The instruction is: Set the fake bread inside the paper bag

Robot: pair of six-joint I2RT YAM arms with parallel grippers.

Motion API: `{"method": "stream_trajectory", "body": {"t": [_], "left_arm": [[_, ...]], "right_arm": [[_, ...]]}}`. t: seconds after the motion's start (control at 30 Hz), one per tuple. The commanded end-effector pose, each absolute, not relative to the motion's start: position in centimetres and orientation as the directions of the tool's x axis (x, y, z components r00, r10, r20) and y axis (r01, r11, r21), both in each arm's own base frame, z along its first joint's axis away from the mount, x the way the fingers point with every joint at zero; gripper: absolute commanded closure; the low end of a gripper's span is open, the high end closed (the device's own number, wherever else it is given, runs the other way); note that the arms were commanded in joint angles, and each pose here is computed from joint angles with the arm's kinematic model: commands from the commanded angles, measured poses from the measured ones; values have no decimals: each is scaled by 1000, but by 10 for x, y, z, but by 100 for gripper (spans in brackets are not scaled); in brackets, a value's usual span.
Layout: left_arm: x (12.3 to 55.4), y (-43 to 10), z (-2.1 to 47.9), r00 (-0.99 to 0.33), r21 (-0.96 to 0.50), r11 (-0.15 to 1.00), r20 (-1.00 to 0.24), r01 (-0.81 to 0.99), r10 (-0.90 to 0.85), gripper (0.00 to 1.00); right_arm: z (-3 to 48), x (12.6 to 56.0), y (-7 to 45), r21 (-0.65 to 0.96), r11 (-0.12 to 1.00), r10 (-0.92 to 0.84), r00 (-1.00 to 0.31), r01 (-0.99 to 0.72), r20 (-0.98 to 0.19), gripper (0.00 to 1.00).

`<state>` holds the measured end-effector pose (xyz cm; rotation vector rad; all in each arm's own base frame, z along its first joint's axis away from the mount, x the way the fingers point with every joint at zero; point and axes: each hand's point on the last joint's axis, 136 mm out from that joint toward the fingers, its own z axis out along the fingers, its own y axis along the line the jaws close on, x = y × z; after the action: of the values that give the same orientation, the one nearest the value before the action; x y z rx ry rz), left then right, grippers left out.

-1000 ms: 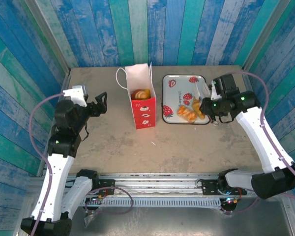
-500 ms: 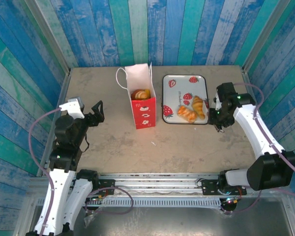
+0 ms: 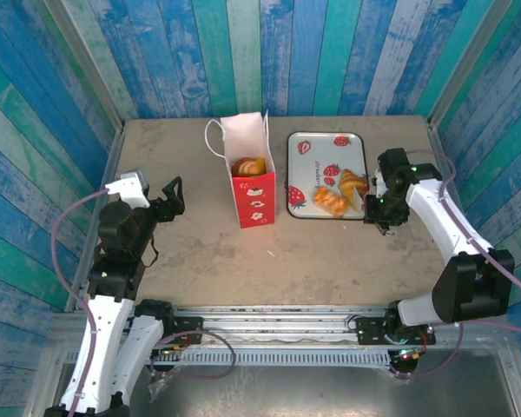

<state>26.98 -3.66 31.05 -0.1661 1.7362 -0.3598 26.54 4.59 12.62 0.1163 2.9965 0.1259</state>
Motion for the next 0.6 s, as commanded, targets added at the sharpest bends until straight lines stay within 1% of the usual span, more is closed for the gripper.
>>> {"method": "stream_trajectory", "body": {"t": [0.0,0.57], "left_arm": [[270,-33,311,-185,-331,941,-932,74,-313,6],[272,-33,309,-196,-330,941,-930,68,-312,6]], "right_arm": [[126,271,47,101,993,69,-987,55,-145,53],[114,288,49,99,994,55,-990,43,-129,52]]}}
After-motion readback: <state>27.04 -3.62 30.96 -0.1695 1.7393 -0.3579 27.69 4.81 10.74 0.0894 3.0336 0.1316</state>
